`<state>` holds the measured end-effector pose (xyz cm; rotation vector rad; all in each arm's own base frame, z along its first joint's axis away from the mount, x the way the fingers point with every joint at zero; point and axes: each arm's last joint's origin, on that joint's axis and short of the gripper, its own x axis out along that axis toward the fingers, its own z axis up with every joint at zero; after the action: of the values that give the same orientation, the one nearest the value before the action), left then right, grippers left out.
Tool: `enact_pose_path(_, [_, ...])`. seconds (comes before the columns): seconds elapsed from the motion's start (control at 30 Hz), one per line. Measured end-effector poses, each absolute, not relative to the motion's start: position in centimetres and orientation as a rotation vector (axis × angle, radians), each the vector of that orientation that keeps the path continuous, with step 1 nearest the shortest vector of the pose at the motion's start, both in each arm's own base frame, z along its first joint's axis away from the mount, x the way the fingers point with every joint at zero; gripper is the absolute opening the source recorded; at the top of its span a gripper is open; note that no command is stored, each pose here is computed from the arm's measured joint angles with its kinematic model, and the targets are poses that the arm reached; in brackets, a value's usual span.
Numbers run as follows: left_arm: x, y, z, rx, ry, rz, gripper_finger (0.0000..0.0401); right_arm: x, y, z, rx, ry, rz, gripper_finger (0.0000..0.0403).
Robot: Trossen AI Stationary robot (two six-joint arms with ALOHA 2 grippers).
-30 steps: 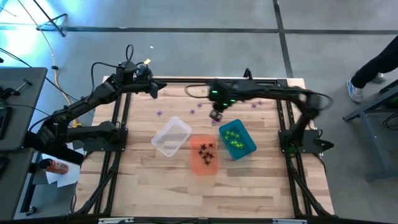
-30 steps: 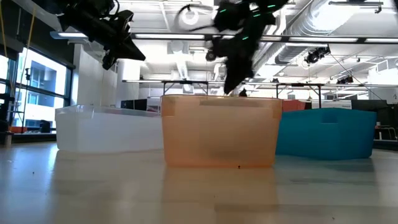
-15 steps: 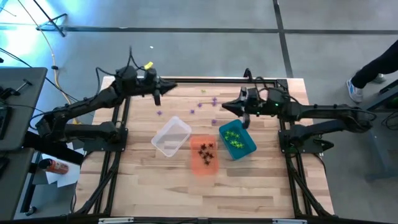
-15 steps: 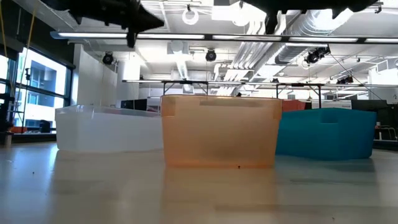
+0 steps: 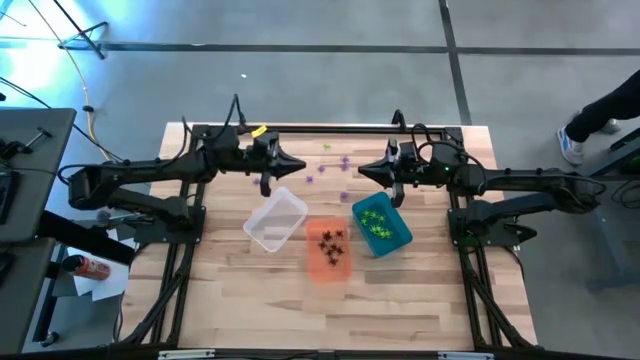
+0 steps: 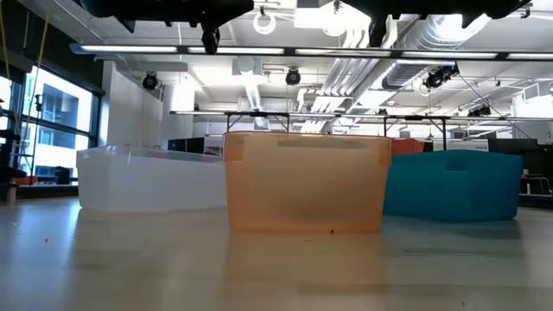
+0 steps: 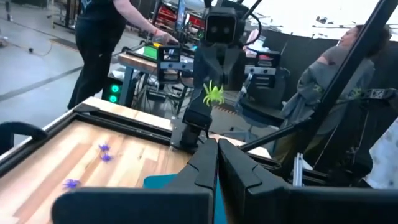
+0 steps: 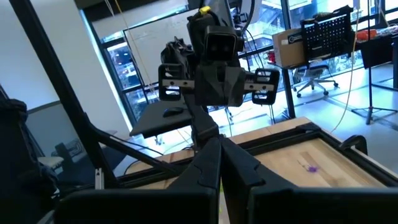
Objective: Sort Halloween decoration
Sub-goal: Put the green spider toy into the blue bin
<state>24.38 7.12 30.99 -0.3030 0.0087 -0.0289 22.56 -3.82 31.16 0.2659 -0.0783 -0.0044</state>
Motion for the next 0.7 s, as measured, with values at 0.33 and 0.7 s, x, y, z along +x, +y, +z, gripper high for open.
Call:
enact_pose_path(0.33, [24.2, 7.7, 31.0, -0.304, 0.006, -0.005, 0.0000, 22.6, -3.8, 31.1, 0.320, -0.061, -0.003, 0.0000])
enact_pose_path(0.7, [24.3, 7.8, 30.8, -0.307, 0.020, 0.000, 0.0000, 21.8, -1.9, 28.3, 0.490, 0.803, 0.032, 0.0000])
